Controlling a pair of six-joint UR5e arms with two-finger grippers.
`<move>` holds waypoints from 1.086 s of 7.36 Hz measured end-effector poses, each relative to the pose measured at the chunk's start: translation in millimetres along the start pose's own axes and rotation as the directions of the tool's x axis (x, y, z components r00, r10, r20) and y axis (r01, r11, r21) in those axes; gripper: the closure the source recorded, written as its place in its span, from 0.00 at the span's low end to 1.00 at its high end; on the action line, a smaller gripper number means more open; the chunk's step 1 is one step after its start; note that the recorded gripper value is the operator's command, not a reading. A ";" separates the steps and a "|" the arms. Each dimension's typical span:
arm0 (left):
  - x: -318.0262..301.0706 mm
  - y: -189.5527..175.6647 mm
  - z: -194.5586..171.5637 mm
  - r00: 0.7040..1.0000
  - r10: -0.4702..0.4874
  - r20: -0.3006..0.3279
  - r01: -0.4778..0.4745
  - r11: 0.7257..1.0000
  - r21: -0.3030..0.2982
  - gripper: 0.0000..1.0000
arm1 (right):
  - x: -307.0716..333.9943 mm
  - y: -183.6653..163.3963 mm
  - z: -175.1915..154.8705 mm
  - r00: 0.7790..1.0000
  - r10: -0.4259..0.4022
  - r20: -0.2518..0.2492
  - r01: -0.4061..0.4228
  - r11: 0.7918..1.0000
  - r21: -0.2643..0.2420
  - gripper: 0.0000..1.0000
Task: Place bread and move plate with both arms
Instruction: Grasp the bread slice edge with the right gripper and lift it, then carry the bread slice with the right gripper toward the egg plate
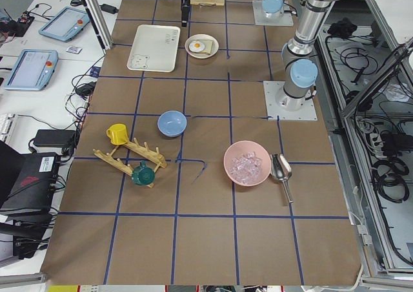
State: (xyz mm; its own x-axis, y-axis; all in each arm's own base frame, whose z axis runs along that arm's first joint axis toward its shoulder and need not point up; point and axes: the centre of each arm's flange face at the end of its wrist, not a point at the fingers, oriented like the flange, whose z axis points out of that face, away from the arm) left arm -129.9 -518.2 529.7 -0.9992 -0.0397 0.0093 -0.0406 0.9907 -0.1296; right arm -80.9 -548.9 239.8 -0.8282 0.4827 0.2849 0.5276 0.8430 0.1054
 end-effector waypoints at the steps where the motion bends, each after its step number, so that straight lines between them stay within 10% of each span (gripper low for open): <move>1: 0.0 -0.1 0.3 1.000 0.000 0.000 0.000 1.000 -0.001 0.00 | 1.4 0.8 -13.7 1.000 -0.004 -0.001 0.004 1.000 -0.003 1.00; 8: 0.1 0.2 -0.3 1.000 0.000 -0.001 0.000 1.000 0.001 0.00 | -74.2 82.4 -146.7 0.995 0.096 -0.030 -0.098 0.993 -0.071 1.00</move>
State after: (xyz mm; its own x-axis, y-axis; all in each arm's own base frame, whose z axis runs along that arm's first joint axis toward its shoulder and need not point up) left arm -130.0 -517.9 530.0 -0.9992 -0.0397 0.0099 -0.0406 0.9907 -0.1301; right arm 51.7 -550.2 367.1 -0.7676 0.5541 0.3221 0.6182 0.7727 0.1442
